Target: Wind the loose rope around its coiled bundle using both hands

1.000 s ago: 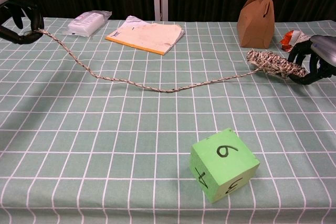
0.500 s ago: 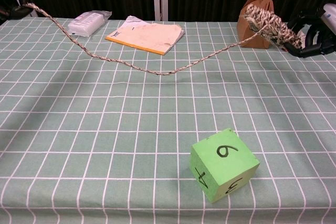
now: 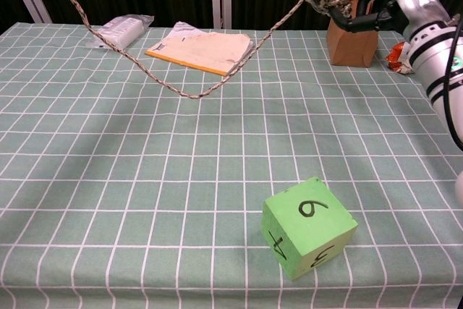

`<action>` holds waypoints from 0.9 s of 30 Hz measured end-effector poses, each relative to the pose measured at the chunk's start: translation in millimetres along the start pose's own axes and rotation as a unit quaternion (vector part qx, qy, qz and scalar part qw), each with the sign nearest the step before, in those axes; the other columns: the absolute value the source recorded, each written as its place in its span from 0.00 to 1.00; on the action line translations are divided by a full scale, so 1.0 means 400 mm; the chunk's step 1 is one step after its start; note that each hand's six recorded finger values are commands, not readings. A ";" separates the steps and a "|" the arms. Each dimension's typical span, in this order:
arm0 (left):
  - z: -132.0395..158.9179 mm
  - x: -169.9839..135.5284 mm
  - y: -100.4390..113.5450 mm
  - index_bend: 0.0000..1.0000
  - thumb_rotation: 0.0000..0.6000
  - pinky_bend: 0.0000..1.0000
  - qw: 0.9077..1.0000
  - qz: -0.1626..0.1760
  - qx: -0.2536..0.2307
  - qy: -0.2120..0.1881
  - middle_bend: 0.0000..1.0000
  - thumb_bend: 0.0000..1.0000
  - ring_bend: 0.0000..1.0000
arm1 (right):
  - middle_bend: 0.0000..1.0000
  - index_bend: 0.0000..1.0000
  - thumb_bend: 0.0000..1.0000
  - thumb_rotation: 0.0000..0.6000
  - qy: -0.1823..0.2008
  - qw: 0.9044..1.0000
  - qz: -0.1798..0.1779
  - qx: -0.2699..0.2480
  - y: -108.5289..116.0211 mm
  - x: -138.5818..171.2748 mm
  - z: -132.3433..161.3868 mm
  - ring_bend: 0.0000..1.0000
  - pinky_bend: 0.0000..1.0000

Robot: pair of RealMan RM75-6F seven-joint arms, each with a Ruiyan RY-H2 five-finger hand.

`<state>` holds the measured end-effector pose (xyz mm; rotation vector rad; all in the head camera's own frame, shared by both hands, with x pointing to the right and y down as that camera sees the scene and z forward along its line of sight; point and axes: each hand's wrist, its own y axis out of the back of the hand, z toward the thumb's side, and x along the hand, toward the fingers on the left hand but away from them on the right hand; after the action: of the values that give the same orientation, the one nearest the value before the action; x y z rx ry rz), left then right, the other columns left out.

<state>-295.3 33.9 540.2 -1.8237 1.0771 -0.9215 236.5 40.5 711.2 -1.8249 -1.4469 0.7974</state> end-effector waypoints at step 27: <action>0.440 0.253 0.152 0.80 1.00 0.52 0.994 -0.047 -0.082 -0.060 0.50 0.53 0.41 | 0.66 0.87 0.66 1.00 0.105 0.990 0.093 0.000 -0.188 -0.082 0.205 0.64 0.82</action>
<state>-123.9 -29.3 432.6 -2.0540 1.0246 -0.7857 121.7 31.1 725.1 -2.0007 -1.1569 0.6707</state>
